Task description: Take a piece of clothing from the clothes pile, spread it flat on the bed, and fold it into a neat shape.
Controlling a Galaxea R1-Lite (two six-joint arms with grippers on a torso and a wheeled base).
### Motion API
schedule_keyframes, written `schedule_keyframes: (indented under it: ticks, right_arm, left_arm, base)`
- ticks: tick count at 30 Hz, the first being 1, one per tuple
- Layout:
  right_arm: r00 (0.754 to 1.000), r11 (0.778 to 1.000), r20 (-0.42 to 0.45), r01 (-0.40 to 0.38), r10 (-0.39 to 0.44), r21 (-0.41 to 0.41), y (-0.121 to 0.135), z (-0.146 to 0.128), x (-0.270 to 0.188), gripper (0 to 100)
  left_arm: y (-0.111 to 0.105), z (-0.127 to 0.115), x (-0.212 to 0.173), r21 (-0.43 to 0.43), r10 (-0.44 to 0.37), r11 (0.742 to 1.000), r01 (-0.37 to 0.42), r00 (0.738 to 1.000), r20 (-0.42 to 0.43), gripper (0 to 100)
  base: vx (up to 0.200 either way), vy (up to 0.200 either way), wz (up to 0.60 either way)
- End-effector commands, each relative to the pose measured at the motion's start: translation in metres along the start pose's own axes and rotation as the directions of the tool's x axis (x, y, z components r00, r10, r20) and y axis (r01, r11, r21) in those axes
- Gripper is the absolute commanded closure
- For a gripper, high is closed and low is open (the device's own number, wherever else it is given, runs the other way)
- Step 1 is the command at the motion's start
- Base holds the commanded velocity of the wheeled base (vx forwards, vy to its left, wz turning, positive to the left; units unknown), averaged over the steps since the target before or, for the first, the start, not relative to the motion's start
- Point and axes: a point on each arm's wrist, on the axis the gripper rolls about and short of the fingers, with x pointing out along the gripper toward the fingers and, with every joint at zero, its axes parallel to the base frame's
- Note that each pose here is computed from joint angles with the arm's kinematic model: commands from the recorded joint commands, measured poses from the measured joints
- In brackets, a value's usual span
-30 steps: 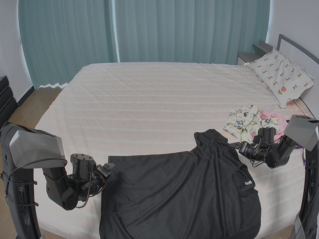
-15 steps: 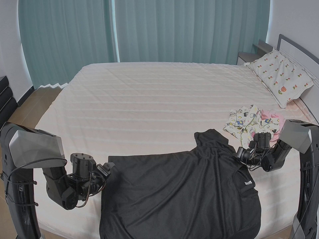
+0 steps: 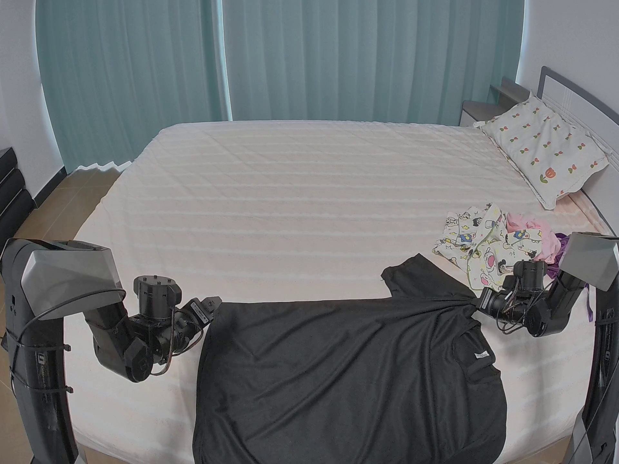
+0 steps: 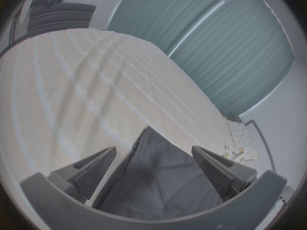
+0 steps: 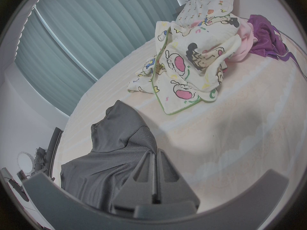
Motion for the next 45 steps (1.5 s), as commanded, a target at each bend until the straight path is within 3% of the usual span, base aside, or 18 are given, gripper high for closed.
schedule_keyframes:
  ticks: [1,10,16,21,22,30,37,45]
  right_arm:
    - [1.0,1.0,-0.004,-0.013,0.013,-0.01,0.003,-0.011,0.007,100]
    - [1.0,1.0,-0.009,-0.027,0.028,0.01,0.01,-0.013,0.007,100]
    - [1.0,1.0,-0.013,-0.026,0.026,0.018,0.009,-0.014,0.006,100]
    - [1.0,1.0,-0.013,-0.026,0.026,0.018,0.009,-0.015,0.007,100]
    - [1.0,1.0,-0.013,-0.026,0.026,0.018,0.009,-0.015,0.007,100]
    - [1.0,1.0,-0.013,-0.025,0.026,0.017,0.009,-0.015,0.007,100]
    - [1.0,0.999,0.0,-0.029,0.029,0.017,0.011,-0.011,0.007,100]
    - [0.998,0.999,0.046,-0.038,0.036,0.024,0.01,-0.011,0.012,100]
  left_arm:
    - [0.014,0.01,0.033,0.043,0.039,0.998,-0.038,0.999,-0.018,0]
    - [-0.009,0.023,0.064,0.047,-0.077,0.996,0.081,0.993,-0.095,0]
    - [-0.016,0.016,0.078,0.061,-0.093,0.993,0.1,0.99,-0.109,0]
    - [-0.011,0.007,0.084,0.154,-0.06,0.985,0.083,0.987,-0.146,0]
    - [-0.01,0.006,0.085,0.167,-0.055,0.983,0.08,0.988,-0.147,100]
    - [-0.011,0.012,0.09,0.172,-0.05,0.983,0.068,0.993,-0.108,100]
    - [0.002,0.041,0.092,0.21,-0.011,0.978,0.011,1.0,-0.001,100]
    - [0.011,0.074,0.097,0.186,0.024,0.981,-0.046,0.992,0.12,100]
  base:
    - [0.0,0.0,0.0]
    - [0.0,0.0,0.0]
    - [0.0,0.0,0.0]
    - [0.0,0.0,0.0]
    - [0.0,0.0,0.0]
    - [0.0,0.0,0.0]
    - [0.0,0.0,0.0]
    - [0.0,0.0,0.0]
